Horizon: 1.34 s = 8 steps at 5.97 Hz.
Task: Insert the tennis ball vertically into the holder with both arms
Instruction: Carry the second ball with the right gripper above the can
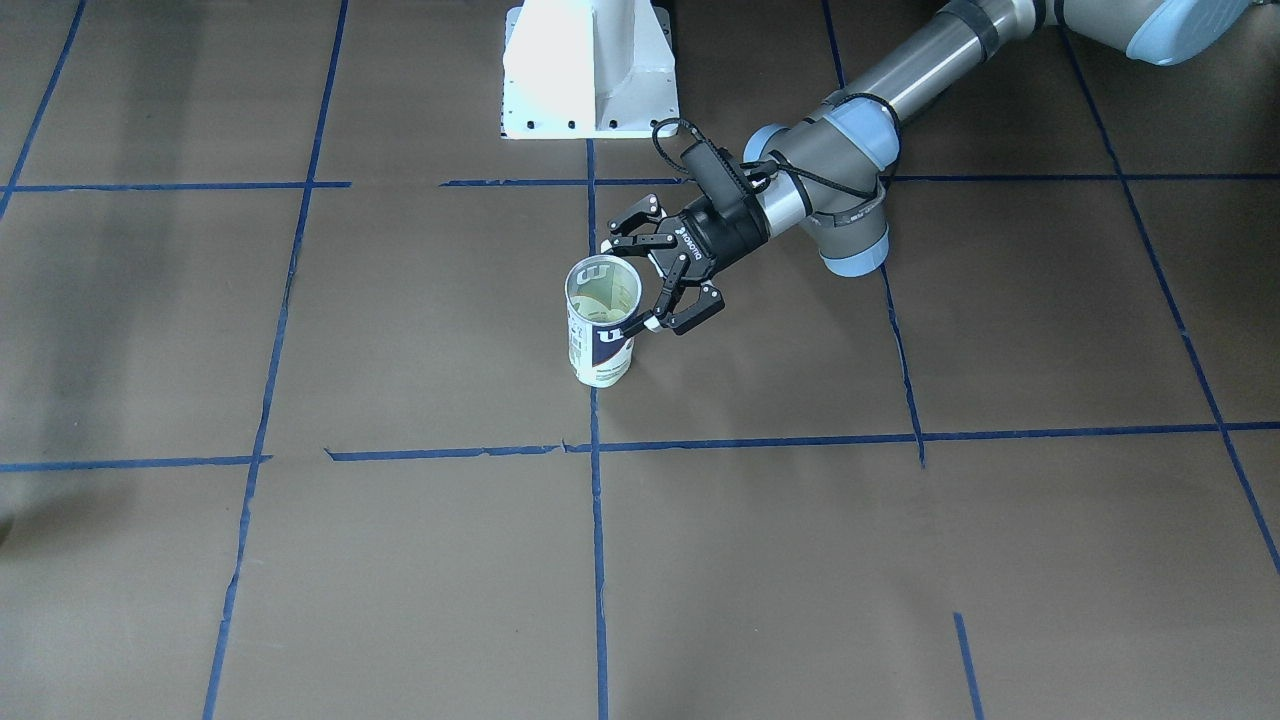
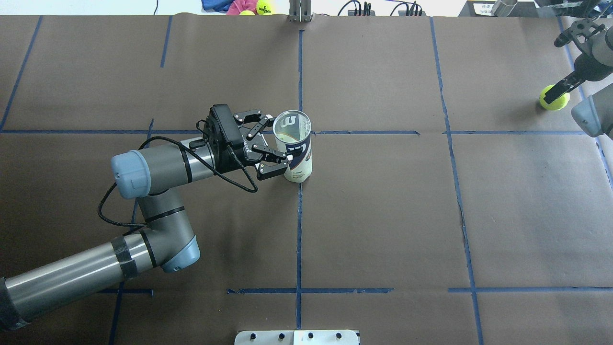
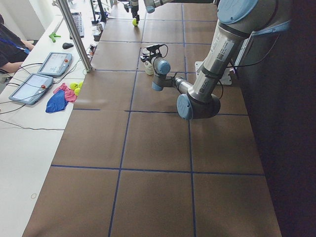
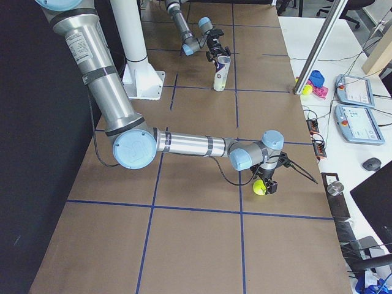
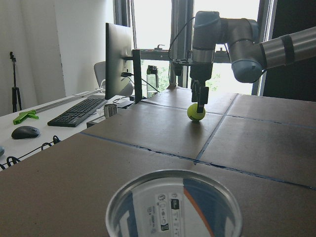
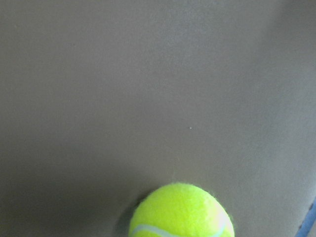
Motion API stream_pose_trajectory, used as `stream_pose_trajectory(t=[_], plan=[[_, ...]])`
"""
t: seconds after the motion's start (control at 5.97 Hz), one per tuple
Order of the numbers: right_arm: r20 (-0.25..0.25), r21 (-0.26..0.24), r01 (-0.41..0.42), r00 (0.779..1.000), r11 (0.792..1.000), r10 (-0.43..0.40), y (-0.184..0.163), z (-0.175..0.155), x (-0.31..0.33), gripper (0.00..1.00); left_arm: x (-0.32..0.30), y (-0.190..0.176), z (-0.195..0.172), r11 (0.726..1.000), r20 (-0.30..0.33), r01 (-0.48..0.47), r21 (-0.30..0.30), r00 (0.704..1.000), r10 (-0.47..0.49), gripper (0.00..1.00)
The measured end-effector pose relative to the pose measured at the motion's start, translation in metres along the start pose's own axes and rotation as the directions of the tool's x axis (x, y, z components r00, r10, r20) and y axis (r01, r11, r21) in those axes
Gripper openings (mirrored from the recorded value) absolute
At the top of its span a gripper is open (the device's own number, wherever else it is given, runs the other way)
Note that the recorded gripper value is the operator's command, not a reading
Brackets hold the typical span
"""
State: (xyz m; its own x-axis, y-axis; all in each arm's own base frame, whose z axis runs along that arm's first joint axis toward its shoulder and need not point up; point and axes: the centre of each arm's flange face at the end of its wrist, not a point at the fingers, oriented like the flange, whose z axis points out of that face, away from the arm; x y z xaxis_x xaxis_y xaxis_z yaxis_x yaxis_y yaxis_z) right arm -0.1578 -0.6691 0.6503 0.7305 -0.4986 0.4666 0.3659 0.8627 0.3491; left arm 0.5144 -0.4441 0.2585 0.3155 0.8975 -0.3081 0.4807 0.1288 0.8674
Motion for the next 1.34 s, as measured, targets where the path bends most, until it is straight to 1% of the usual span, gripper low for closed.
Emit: stream_pose_trajectory(t=[0.17,0.34,0.5,0.67,0.84,1.01,1.17,1.34], plan=[[-0.019,-0.017,0.010,1.000,1.000,-0.010,0.000,0.010,-0.006,0.88,0.000,0.000,0.000,1.000,0.000,0.001,0.000,1.000,-0.001,0.86],[-0.033,-0.028,0.015,0.999,1.000,-0.016,0.000,0.016,-0.008,0.33,0.000,0.000,0.000,1.000,0.000,0.002,0.000,1.000,-0.002,0.86],[-0.038,-0.030,0.016,0.999,0.999,-0.017,0.000,0.017,-0.009,0.04,0.000,0.000,0.000,1.000,0.000,0.002,0.000,1.000,-0.002,0.86],[-0.040,-0.022,0.013,0.999,1.000,-0.014,-0.002,0.013,-0.008,0.02,0.000,0.000,0.000,1.000,0.000,0.002,0.000,1.000,-0.002,0.86],[-0.038,0.008,-0.007,0.999,1.000,0.008,-0.011,-0.001,-0.013,0.00,0.000,0.000,0.000,1.000,0.000,0.002,0.000,1.000,-0.002,0.86],[-0.017,0.061,-0.057,0.998,0.997,0.058,-0.025,-0.026,-0.026,0.00,0.000,0.000,0.000,1.000,0.000,0.001,0.000,1.000,-0.001,0.86],[0.038,0.113,-0.128,0.991,0.985,0.124,-0.040,-0.055,-0.047,0.00,0.000,0.000,0.000,1.000,0.000,0.001,0.001,1.000,-0.001,0.86],[0.098,0.151,-0.200,0.977,0.968,0.187,-0.053,-0.086,-0.071,0.00,0.000,0.000,0.000,1.000,0.000,0.002,0.000,1.000,-0.002,0.86]])
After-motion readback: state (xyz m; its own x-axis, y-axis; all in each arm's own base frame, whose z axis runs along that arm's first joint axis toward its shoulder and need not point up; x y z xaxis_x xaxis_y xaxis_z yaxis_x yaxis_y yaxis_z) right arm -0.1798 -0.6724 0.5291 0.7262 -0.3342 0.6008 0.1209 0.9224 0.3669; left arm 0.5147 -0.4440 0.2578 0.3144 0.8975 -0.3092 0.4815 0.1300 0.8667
